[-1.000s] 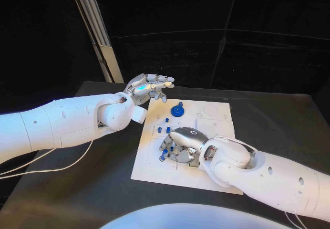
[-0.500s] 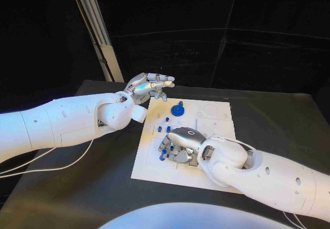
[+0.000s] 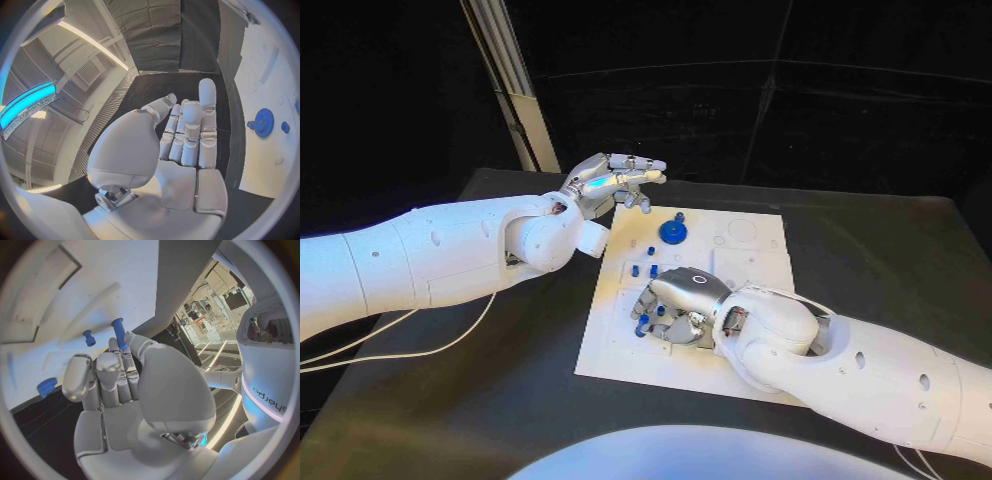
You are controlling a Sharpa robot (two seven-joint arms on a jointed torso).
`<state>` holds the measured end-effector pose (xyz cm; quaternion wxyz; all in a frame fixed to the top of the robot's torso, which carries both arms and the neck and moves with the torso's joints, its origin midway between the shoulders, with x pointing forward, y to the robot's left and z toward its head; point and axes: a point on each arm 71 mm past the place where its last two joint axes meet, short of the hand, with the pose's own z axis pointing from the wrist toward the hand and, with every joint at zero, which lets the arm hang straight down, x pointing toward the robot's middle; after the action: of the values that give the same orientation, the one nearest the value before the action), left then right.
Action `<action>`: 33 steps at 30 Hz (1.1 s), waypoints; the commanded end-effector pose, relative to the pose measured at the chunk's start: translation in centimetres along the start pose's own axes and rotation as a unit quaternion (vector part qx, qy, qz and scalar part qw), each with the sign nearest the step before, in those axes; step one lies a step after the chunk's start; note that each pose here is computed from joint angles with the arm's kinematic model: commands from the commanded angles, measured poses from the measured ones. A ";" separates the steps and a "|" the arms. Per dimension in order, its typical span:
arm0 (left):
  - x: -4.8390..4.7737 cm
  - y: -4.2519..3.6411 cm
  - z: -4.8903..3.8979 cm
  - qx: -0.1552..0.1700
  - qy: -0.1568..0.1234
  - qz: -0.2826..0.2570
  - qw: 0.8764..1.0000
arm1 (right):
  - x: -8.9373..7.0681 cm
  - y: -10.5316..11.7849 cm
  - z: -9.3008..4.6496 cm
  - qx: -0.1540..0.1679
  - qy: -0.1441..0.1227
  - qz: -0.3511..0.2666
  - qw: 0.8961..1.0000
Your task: Assemble the parts on the task board
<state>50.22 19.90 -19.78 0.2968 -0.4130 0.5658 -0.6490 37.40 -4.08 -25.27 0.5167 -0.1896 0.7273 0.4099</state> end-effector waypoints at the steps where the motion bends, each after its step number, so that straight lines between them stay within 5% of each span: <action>1: 0.08 -0.14 0.04 0.004 0.005 -0.003 1.000 | 0.2 0.1 0.1 -0.004 0.013 -0.011 1.000; 11: 0.09 -0.13 0.04 0.004 0.005 -0.004 1.000 | 0.3 0.2 0.1 -0.007 0.023 -0.014 1.000; 20: 0.05 -0.13 0.01 0.003 0.005 -0.004 1.000 | 0.1 0.3 0.0 -0.015 0.006 -0.012 1.000; 27: 0.05 -0.12 -0.02 0.002 0.006 -0.004 1.000 | -0.8 0.2 -0.5 -0.021 -0.052 0.002 0.998; 33: -0.05 -0.13 -0.08 0.001 0.006 -0.005 1.000 | -2.0 -0.5 -2.5 -0.026 -0.113 0.056 0.992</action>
<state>50.21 20.04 -19.80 0.2960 -0.4136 0.5667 -0.6482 37.07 -6.24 -24.36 0.5469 -0.1633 0.6975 0.4333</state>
